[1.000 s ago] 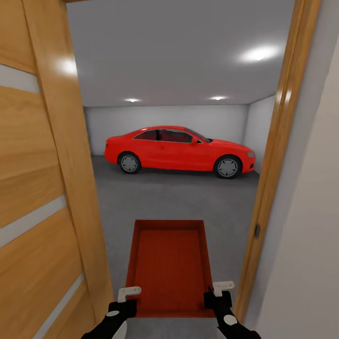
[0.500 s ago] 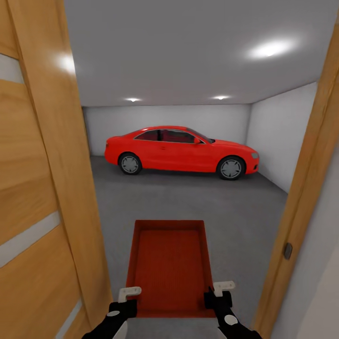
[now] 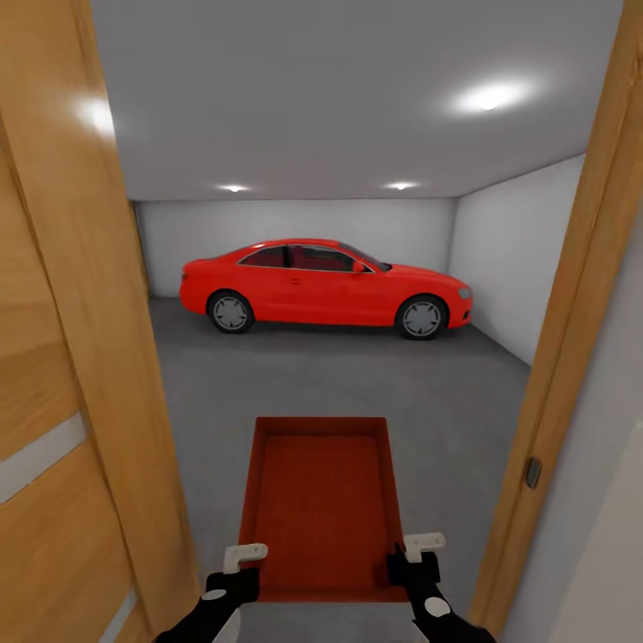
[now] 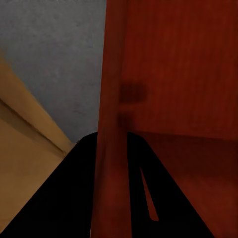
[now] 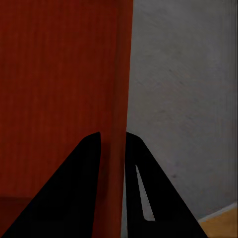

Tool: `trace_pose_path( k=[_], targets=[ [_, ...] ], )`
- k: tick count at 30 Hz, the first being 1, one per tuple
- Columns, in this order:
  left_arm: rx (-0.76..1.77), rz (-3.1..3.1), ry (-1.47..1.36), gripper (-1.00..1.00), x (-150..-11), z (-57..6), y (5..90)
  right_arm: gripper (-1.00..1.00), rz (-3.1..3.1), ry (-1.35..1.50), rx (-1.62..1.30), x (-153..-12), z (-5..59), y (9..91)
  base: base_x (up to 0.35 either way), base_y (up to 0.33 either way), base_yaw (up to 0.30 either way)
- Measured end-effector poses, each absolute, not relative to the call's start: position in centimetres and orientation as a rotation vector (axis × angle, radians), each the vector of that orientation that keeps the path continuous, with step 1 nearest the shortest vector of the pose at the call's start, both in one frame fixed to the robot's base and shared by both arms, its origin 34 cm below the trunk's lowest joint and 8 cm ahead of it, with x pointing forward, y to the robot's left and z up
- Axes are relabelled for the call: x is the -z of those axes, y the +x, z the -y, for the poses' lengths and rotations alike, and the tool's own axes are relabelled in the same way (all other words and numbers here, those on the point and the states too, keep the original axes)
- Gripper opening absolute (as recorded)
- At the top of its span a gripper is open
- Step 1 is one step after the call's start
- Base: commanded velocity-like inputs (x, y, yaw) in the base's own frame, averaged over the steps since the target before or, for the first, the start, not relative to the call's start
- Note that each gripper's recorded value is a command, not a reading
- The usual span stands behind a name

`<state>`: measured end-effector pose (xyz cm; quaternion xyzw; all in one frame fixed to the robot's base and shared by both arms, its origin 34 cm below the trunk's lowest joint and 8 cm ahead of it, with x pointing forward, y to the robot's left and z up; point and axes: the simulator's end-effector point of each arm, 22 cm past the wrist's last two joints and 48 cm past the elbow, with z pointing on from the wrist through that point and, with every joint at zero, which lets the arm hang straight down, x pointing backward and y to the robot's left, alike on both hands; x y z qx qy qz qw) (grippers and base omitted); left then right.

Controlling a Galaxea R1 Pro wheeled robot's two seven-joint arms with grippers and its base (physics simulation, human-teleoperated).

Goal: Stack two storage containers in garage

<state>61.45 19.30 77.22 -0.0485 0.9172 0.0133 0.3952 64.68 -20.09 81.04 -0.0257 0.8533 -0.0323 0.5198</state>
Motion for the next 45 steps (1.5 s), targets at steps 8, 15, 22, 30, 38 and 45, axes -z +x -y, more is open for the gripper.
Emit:
trace_pose_path(
  k=[8,15,22,30,38,45],
  targets=[
    [-0.034,-2.325,-0.123,-1.00,-77.23,-19.31,61.47,-1.00,-2.046,-0.061,0.078,-81.04,20.08,64.69,0.000,0.000,-0.221],
    [-0.035,-2.325,-0.124,-1.00,-77.25,-19.26,61.43,-1.00,-2.046,-0.061,0.077,-81.05,20.12,64.67,0.061,0.000,-0.018],
    [-0.033,-2.325,-0.123,-1.00,-77.26,-19.37,61.43,-1.00,-2.045,-0.060,0.078,-81.06,20.02,64.62,0.294,0.000,0.000],
    [-0.034,-2.326,-0.123,-1.00,-77.24,-19.37,61.41,-1.00,-2.047,-0.061,0.078,-81.04,20.01,64.61,0.322,0.000,0.000],
    [-0.033,-2.328,-0.123,-1.00,-77.18,-19.38,61.36,-1.00,-2.049,-0.061,0.078,-81.00,20.00,64.59,0.322,0.000,0.000],
    [-0.033,-2.328,-0.123,-1.00,-77.18,-19.38,61.36,-1.00,-2.049,-0.061,0.078,-81.00,20.00,64.58,0.322,0.000,0.000]
  ],
)
